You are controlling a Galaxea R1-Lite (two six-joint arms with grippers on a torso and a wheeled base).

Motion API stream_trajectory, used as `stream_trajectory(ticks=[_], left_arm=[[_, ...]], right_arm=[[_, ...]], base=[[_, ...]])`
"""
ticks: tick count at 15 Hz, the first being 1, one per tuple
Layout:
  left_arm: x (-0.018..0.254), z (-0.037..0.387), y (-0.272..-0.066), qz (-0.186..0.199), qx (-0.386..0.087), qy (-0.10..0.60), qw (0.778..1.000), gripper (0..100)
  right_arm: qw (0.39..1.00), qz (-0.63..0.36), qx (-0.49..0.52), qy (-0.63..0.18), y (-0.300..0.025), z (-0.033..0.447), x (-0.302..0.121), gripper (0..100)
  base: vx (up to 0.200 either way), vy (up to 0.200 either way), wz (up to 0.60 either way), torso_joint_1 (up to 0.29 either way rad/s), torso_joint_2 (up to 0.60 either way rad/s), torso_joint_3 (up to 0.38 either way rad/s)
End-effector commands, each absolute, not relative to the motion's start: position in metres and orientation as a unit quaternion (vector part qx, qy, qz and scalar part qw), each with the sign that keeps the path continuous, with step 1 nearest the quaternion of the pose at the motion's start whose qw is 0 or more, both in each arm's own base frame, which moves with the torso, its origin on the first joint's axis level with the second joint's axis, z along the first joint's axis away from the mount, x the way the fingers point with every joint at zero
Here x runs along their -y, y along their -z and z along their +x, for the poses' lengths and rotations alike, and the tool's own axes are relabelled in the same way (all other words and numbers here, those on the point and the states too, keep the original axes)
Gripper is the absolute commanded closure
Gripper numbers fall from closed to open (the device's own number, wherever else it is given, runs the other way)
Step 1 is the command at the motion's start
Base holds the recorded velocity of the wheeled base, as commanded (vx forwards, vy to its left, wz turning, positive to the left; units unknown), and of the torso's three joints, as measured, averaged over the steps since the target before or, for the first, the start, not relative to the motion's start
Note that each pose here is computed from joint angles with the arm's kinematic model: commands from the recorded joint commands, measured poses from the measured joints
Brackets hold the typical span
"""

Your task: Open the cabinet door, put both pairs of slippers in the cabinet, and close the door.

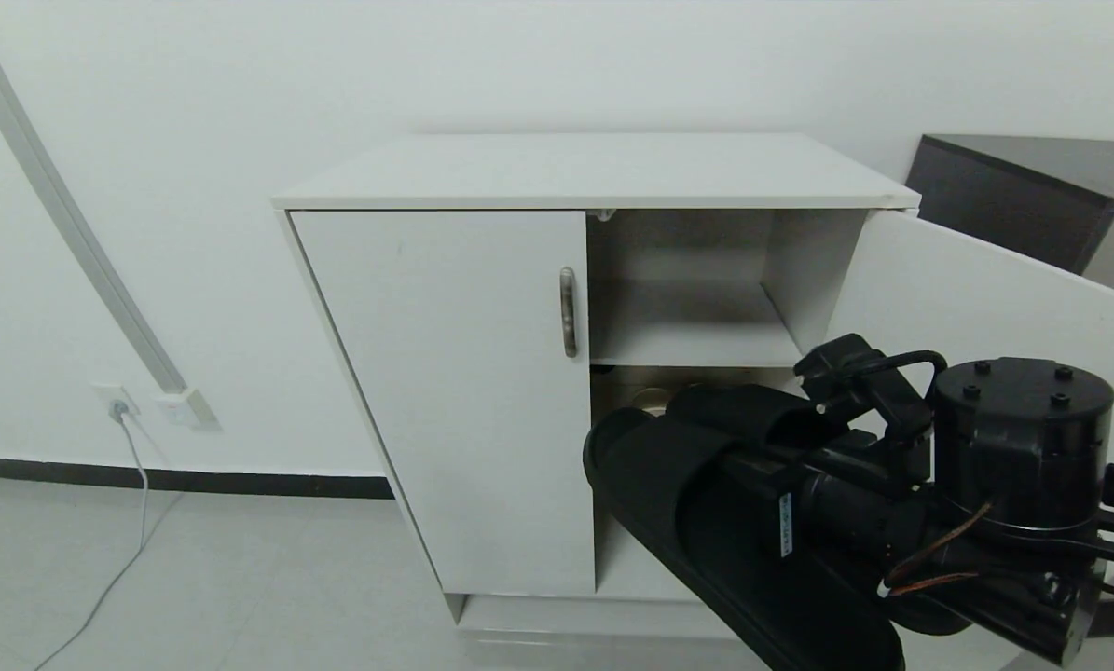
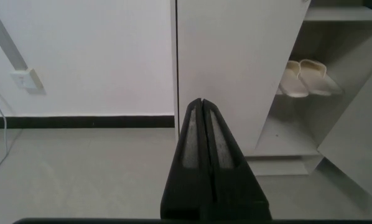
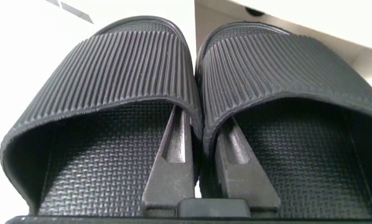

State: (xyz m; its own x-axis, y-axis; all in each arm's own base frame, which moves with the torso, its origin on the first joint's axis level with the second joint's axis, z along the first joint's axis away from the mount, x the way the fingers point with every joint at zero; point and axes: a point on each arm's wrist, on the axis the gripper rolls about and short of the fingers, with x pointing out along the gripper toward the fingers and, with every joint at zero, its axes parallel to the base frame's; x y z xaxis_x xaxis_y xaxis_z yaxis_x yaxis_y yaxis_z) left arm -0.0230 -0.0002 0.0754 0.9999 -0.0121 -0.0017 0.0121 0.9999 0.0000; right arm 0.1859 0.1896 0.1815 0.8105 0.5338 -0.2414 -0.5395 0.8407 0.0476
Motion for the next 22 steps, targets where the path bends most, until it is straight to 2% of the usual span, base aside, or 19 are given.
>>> stream_trajectory(ticks=[1, 8, 22], left_arm=[[0.000, -0.023, -0.075, 0.000, -0.002, 0.006, 1.000, 100], [0.000, -0.023, -0.075, 0.001, -0.002, 0.006, 1.000, 100], [0.000, -0.023, -0.075, -0.001, -0.002, 0.006, 1.000, 100]], right_arm=[[0.951, -0.013, -0.125, -0.282, -0.180, 0.186, -0.190, 100], [0.950, -0.016, -0.129, -0.285, -0.178, 0.185, -0.191, 100], [0.947, -0.021, -0.097, -0.306, -0.163, 0.186, -0.203, 100]], base=[[0.000, 0.000, 0.00, -0.085, 0.47, 0.359], [0.000, 0.000, 0.00, -0.030, 0.37, 0.335], [0.000, 0.000, 0.00, 0.000, 0.01, 0.006]])
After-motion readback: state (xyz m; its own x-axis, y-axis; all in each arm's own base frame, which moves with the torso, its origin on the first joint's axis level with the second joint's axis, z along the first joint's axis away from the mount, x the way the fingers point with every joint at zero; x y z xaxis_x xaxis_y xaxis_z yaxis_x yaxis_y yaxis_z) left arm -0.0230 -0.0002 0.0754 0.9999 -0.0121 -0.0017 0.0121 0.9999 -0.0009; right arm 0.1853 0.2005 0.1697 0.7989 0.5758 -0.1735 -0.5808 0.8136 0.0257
